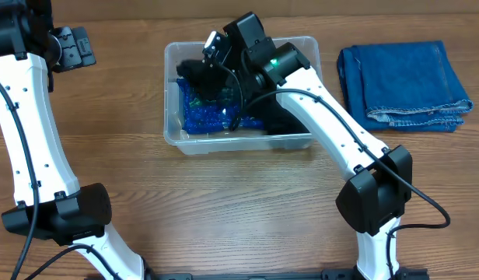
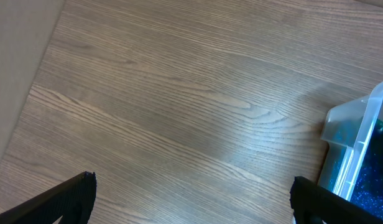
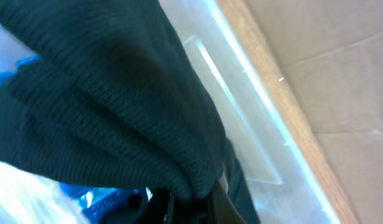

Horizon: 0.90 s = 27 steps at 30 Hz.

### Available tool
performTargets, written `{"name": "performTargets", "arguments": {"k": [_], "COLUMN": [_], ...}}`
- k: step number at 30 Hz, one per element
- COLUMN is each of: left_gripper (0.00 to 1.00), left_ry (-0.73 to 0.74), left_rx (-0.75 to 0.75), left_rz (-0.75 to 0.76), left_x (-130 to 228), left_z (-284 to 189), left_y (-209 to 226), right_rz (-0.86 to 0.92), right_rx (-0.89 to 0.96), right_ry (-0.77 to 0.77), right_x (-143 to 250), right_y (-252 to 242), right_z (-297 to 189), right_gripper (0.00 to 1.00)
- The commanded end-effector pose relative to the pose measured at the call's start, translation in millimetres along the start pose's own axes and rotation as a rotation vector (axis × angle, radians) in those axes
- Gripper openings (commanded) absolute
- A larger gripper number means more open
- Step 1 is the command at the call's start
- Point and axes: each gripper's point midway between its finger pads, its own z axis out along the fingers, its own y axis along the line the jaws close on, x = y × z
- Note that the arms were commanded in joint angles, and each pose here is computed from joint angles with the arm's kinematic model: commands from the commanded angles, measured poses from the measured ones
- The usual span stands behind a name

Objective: Pack container
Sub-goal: 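Carry the black garment with the right gripper and lay it over the bin contents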

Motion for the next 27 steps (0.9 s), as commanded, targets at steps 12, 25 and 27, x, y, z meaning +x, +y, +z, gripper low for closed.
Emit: {"name": "performTargets", "arguments": {"k": [12,25,27], "left_gripper": [1.00,1.00,1.00], "left_ry": [0.014,0.014,0.014], "left_rx": [-0.016,-0.016,-0.016], "left_rz": [0.000,0.000,-0.001], "left_x": [1,1,1], "left_z": [6,6,5], "left_y": [3,3,3], "right_rz": [0.216,0.701,0.707], "right_rx": [-0.078,-0.295,-0.333], "right_ry": [0.001,0.126,0.158], "right_x": [-19,54,61], "right_y": [36,20,31], "right_z": [-24,79,89], "right_gripper": [0.39,0.04,0.04]}}
